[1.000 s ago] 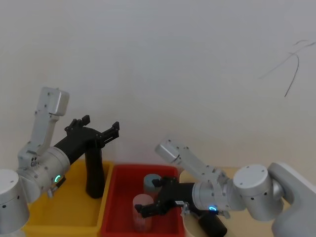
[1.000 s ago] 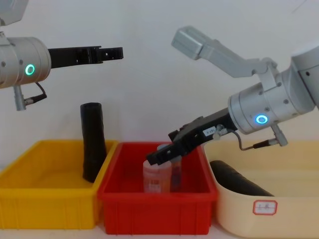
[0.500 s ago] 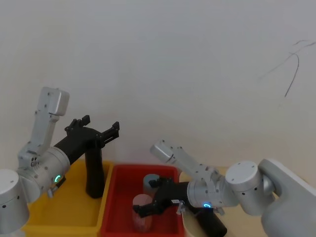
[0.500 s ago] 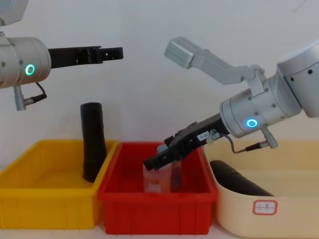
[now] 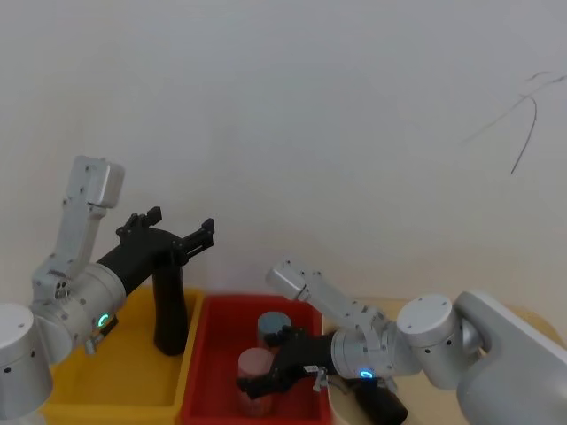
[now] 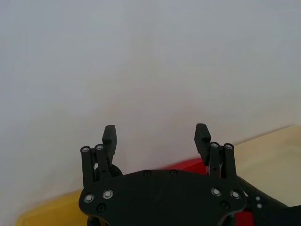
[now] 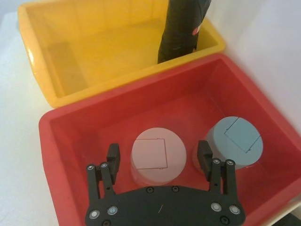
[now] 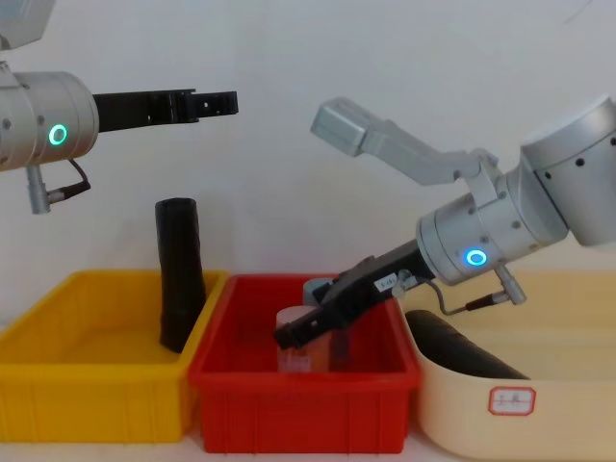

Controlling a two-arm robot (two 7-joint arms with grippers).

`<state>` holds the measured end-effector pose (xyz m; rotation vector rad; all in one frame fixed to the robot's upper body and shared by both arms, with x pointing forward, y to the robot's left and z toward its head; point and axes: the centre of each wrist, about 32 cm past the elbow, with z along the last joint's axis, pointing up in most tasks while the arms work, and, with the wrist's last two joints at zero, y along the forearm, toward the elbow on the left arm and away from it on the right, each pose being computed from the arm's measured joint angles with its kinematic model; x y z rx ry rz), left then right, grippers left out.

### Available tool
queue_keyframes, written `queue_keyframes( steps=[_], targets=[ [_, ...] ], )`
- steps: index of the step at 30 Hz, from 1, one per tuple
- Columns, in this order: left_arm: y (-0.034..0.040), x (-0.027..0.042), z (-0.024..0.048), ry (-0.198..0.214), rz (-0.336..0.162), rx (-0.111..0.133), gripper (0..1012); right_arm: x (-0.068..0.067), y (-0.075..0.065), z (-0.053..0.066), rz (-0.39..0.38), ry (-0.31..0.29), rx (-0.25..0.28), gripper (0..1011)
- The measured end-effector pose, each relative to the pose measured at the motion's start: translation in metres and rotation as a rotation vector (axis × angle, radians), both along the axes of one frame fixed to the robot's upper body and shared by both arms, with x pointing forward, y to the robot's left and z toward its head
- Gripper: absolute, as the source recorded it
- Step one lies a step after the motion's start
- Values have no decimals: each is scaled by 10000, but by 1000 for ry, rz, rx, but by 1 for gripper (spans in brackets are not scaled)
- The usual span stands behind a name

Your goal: Pick up the garbage bag with the one hand and transfer it to the other hand.

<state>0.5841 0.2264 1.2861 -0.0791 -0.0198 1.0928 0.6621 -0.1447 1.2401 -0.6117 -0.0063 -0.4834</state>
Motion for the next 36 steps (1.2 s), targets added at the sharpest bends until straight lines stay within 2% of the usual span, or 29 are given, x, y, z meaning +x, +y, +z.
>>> queue_keyframes(
  steps=[15, 34, 36],
  targets=[
    [0, 0, 0, 0, 0, 0, 1000, 72, -19, -108, 1, 21, 5, 1001],
    [0, 0, 0, 0, 0, 0, 1000, 117, 23, -162, 24, 40, 14, 1001],
    [0, 0, 0, 0, 0, 0, 1000, 119, 28, -165, 25, 41, 15, 969]
  ],
)
